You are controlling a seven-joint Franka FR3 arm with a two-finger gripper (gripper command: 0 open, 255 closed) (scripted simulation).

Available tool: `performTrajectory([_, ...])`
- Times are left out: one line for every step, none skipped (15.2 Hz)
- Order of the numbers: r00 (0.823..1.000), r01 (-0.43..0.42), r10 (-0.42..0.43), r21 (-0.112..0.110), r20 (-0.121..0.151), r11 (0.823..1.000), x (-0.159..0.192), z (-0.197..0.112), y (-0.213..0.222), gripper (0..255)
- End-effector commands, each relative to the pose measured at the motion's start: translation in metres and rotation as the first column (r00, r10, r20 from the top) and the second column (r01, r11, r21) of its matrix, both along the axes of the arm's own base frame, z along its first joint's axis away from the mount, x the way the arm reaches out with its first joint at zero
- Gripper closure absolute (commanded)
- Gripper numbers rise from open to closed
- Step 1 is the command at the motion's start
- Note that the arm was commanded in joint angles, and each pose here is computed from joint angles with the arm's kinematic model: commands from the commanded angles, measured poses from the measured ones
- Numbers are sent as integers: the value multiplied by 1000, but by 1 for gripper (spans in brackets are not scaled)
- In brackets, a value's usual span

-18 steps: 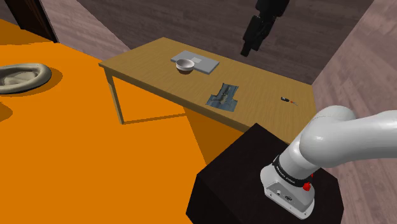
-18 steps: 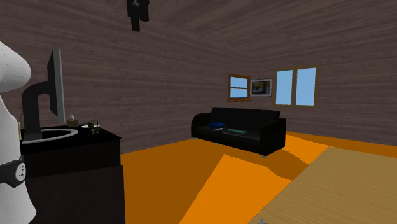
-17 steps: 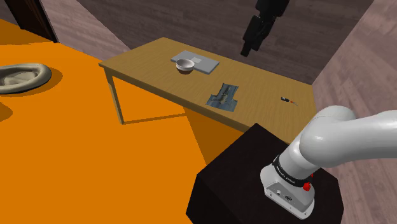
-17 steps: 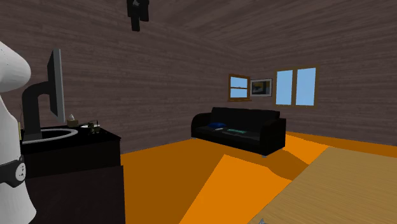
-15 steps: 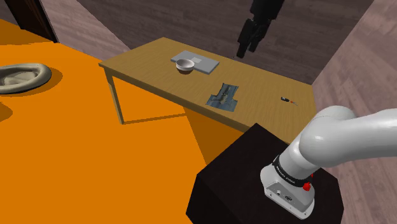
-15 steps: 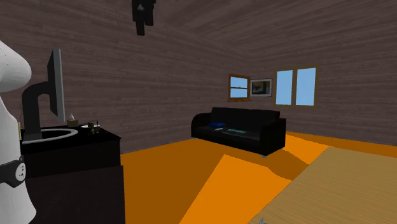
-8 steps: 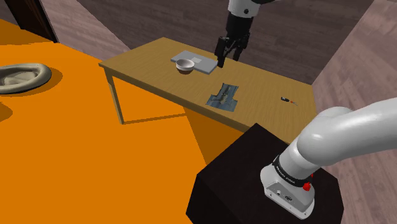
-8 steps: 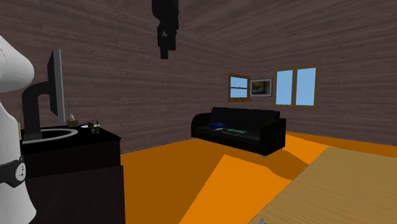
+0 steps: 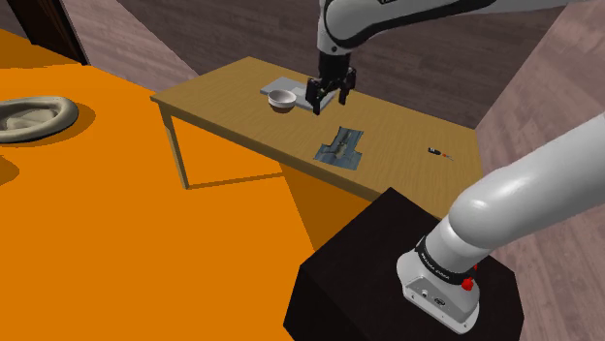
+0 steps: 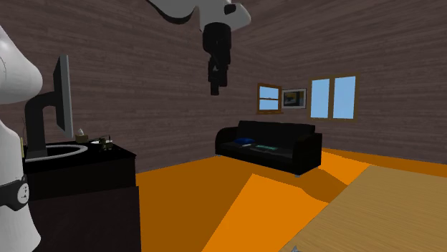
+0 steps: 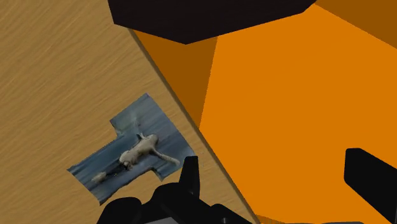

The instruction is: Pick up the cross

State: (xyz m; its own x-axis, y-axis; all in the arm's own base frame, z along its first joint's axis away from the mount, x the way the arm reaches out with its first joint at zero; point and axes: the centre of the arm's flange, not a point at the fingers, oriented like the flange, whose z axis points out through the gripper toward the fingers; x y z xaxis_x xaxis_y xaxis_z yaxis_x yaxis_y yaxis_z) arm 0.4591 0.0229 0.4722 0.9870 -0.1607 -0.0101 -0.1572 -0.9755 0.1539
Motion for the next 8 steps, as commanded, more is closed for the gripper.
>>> performTrajectory([999,42,-43,-26,-9,999,15,-21,-7,0])
performTrajectory([998,63,-63,-39,-14,997,24,-30,-11,0])
performTrajectory([996,83,-84,-52,-18,995,33,-40,-15,0])
performTrajectory([994,103,-105,-65,-22,993,41,-50,-20,0])
performTrajectory([992,123,-125,-79,-26,989,49,-59,-25,0])
performTrajectory([989,143,-146,-92,-30,985,57,-69,-30,0])
performTrajectory([985,162,-167,-105,-33,981,65,-78,-36,0])
performTrajectory([982,182,-187,-119,-36,976,73,-88,-42,0])
